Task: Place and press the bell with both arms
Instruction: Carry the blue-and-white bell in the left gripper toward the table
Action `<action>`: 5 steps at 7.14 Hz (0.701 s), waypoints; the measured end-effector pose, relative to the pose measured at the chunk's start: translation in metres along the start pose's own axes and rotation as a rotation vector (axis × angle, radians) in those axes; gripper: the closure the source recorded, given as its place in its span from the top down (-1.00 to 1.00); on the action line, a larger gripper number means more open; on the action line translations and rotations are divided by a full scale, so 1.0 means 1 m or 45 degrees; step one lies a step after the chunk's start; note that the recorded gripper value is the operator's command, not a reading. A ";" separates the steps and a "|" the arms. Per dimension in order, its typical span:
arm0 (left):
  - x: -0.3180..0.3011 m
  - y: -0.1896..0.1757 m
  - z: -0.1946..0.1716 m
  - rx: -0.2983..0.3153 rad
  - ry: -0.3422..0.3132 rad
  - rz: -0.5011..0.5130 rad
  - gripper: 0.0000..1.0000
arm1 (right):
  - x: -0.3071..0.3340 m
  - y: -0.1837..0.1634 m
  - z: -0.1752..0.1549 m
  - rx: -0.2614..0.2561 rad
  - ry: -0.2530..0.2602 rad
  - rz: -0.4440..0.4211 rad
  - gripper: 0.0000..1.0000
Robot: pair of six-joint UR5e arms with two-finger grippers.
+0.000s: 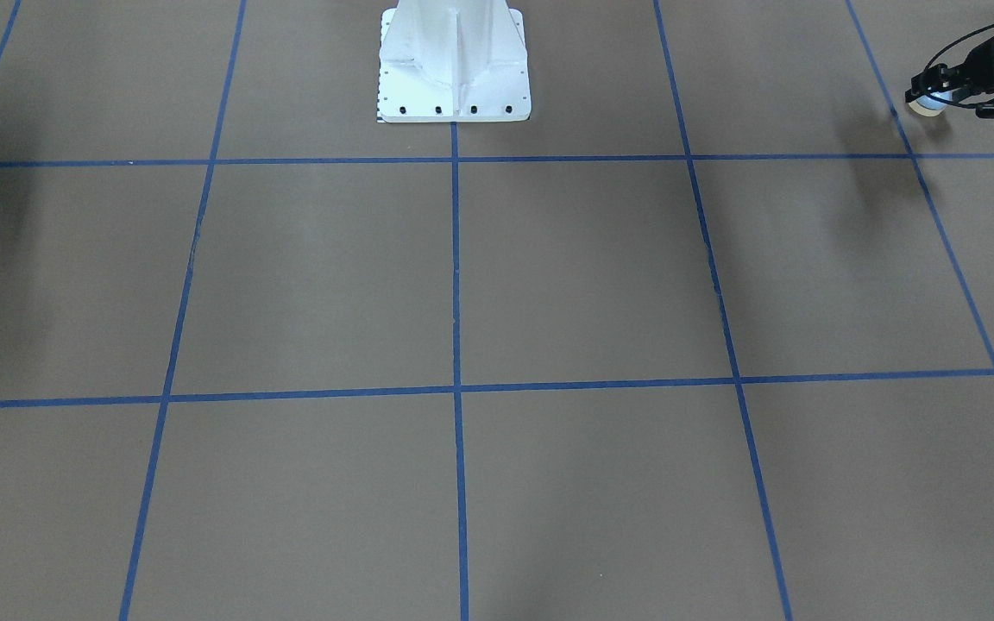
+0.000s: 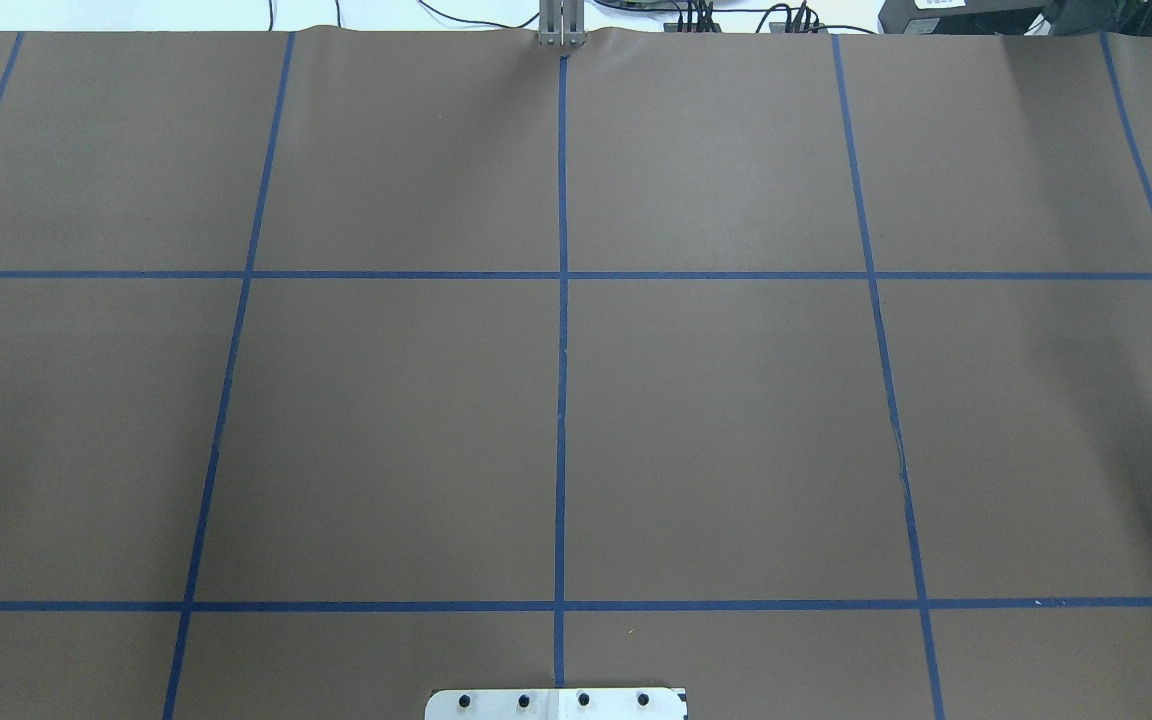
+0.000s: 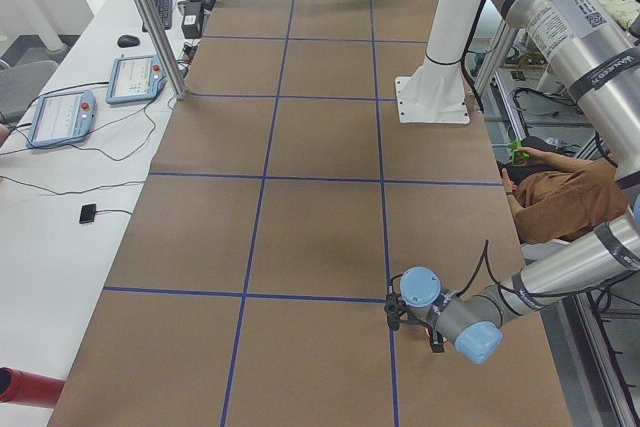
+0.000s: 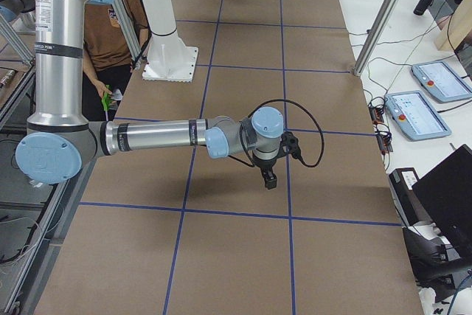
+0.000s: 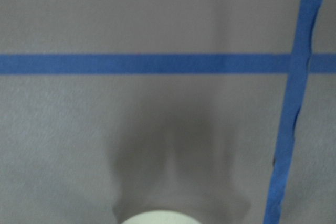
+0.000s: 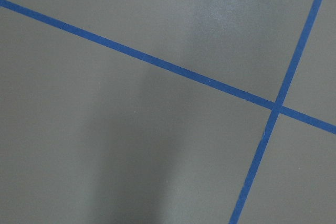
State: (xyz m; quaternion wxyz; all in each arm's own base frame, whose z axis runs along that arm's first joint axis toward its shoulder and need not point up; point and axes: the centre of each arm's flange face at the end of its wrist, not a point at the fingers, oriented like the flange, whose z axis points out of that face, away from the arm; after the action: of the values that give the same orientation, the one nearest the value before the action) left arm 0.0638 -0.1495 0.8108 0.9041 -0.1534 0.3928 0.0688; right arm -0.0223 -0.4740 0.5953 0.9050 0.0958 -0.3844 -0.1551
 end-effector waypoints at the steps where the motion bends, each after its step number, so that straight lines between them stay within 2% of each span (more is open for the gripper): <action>1: -0.002 0.003 0.000 0.000 -0.005 -0.001 1.00 | 0.000 0.000 0.000 -0.001 0.000 0.000 1.00; 5: 0.009 -0.009 0.008 -0.014 -0.016 -0.012 1.00 | -0.001 0.000 0.002 -0.005 0.000 -0.004 1.00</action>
State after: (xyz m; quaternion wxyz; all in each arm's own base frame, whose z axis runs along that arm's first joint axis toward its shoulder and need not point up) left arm 0.0779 -0.1558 0.8112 0.9060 -0.1596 0.3860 0.0677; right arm -0.0243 -0.4740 0.5960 0.9049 0.0947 -0.3839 -0.1574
